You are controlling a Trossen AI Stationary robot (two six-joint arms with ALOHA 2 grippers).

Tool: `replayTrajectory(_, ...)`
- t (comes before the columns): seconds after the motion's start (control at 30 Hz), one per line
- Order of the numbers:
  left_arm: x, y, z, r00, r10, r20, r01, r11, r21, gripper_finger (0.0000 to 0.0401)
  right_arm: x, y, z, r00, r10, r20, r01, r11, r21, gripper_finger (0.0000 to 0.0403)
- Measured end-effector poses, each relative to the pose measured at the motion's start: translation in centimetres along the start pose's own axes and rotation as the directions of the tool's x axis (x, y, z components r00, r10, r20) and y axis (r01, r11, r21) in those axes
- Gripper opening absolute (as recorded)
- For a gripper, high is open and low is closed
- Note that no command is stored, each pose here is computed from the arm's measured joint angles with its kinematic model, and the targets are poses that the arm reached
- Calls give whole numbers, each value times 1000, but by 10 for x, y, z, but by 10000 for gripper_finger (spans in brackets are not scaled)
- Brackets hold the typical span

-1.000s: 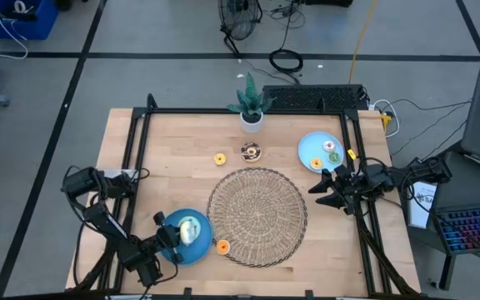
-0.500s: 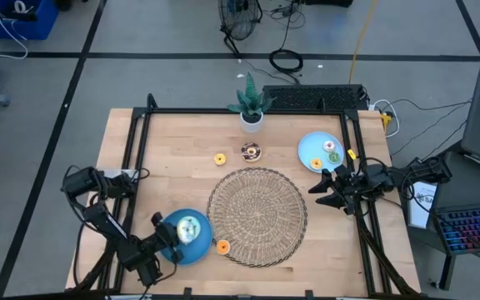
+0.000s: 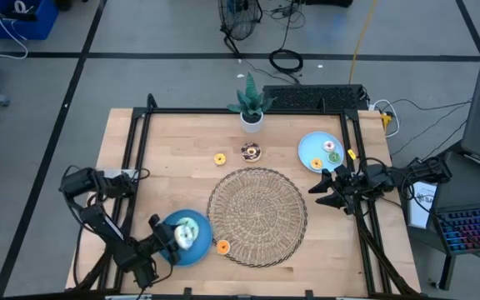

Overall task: Pick & Place donuts
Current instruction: Put the large white donut on the blue plate

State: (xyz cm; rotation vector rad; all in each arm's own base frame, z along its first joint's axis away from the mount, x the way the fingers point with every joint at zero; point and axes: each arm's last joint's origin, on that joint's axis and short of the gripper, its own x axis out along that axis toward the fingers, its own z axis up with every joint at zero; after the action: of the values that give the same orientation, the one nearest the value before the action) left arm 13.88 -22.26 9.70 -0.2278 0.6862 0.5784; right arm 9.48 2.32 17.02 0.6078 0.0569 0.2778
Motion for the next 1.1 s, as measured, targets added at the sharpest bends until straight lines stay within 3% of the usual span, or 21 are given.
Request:
replayTrajectory(0.5,-39,5,9,987,-136,-84,135,991,-16,187,0,0,0,1000,0,0,0,1000,0,219)
replayTrajectory(0.73,-41,9,8,979,-102,-175,98,995,-28,193,0,0,0,1000,0,0,0,1000,0,220)
replayTrajectory(0.93,-43,10,5,944,-69,-322,68,998,-15,185,0,0,0,1000,0,0,0,1000,0,219)
replayTrajectory(1.1,-44,10,4,936,-68,-346,67,998,-15,184,0,0,0,1000,0,0,0,1000,0,219)
